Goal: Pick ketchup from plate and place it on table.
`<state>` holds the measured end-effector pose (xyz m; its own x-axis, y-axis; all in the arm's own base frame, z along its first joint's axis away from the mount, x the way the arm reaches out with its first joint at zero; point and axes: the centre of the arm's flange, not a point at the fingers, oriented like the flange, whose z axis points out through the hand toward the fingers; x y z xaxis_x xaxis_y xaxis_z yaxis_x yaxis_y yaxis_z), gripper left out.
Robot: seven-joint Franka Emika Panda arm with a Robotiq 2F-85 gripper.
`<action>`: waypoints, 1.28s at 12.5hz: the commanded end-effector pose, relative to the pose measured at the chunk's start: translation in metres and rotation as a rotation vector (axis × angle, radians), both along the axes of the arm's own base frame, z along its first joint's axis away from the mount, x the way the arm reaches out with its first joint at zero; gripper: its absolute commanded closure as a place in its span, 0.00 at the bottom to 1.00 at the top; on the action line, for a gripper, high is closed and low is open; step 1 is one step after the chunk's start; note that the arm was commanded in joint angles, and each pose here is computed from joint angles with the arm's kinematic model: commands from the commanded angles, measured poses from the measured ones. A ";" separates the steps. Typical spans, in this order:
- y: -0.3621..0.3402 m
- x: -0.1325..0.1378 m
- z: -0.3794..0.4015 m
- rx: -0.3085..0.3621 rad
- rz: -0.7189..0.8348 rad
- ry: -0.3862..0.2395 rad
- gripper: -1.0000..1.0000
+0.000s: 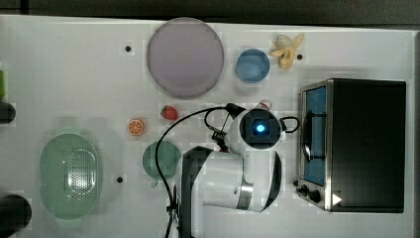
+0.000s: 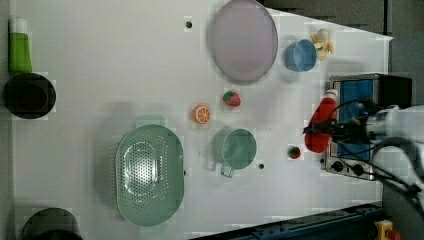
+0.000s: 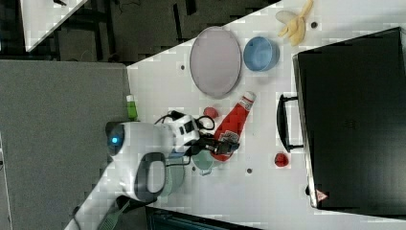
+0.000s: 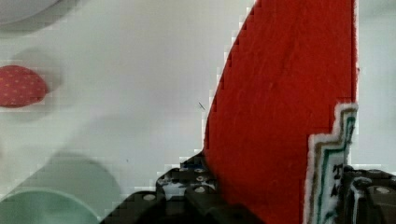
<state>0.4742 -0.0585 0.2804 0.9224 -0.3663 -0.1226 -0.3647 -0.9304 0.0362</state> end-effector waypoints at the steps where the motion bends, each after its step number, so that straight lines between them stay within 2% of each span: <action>1: 0.023 0.016 -0.011 -0.005 0.003 -0.100 0.39; 3: 0.023 0.017 -0.029 -0.004 0.003 -0.119 0.39; 4: 0.023 0.017 -0.030 -0.004 0.002 -0.115 0.35; 7: 0.022 0.020 -0.019 -0.006 0.001 -0.137 0.03; 10: 0.025 0.023 0.014 -0.013 -0.010 -0.189 0.00; 12: 0.029 0.026 0.050 -0.019 -0.082 -0.231 0.00; 13: 0.031 0.027 0.070 -0.021 -0.156 -0.232 0.00; 15: 0.041 0.028 0.112 -0.029 -0.300 -0.194 0.00; 16: 0.046 0.030 0.134 -0.033 -0.324 -0.176 0.00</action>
<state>0.4971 -0.0292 0.3887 0.8385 -0.5447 0.0152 -0.5448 -0.8386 0.0041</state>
